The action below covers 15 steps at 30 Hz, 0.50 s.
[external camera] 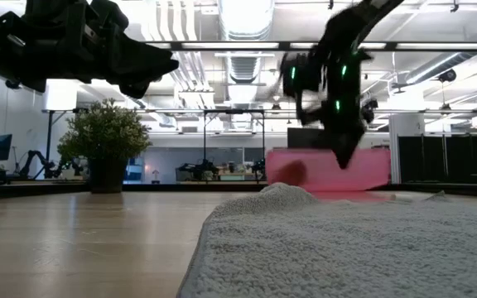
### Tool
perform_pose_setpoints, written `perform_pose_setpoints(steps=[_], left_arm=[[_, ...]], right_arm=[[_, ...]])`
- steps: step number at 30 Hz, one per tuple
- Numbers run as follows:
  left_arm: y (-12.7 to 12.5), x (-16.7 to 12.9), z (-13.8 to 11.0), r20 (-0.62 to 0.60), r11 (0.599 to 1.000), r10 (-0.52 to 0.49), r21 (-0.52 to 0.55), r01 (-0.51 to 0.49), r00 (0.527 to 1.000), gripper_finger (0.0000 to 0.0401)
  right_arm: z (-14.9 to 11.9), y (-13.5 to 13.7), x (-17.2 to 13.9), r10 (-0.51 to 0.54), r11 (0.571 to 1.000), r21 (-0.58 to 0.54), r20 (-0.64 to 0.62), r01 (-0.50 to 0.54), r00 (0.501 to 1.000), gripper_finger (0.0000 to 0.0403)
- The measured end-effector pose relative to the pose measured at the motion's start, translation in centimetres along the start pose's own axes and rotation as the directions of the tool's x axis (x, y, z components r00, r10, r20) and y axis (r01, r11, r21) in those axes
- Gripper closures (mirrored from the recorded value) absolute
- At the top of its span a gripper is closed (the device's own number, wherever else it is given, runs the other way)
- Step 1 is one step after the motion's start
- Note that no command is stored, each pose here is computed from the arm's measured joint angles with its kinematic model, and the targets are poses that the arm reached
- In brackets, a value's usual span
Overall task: Roll microfiber towels into tight, uniform cylinder then place into a basket
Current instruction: Adjust the pink bin
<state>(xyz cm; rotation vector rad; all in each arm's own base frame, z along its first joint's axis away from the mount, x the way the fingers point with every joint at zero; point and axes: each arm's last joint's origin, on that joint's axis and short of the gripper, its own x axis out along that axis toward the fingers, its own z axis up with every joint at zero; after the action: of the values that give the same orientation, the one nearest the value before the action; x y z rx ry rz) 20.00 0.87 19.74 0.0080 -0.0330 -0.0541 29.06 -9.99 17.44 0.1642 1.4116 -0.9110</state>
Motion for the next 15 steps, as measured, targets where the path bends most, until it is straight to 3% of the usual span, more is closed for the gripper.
perform_pose_setpoints(steps=[3, 6, 11, 15], left_arm=[[0.0, 0.0, -0.1, -0.009, 1.0, 0.002, 0.0, -0.002, 1.0, 0.0287], [0.2, 0.0, -0.2, -0.023, 1.0, 0.009, -0.001, -0.009, 1.0, 0.0287], [0.3, 0.0, -0.1, -0.024, 1.0, 0.013, -0.002, -0.013, 1.0, 0.0287], [0.4, 0.1, 0.1, -0.018, 0.999, 0.045, 0.001, -0.045, 0.999, 0.0287]], right_arm=[[-0.8, -0.4, -3.5, 0.08, 0.996, 0.032, 0.175, -0.087, 0.981, 0.0394], [-2.1, -0.8, -6.4, 0.16, 0.981, 0.053, 0.337, -0.188, 0.928, 0.0394], [-5.3, -1.6, -8.3, 0.222, 0.95, 0.113, 0.412, -0.291, 0.884, 0.0394], [-7.6, -0.4, -8.2, 0.29, 0.91, 0.135, 0.473, -0.393, 0.832, 0.0394]])
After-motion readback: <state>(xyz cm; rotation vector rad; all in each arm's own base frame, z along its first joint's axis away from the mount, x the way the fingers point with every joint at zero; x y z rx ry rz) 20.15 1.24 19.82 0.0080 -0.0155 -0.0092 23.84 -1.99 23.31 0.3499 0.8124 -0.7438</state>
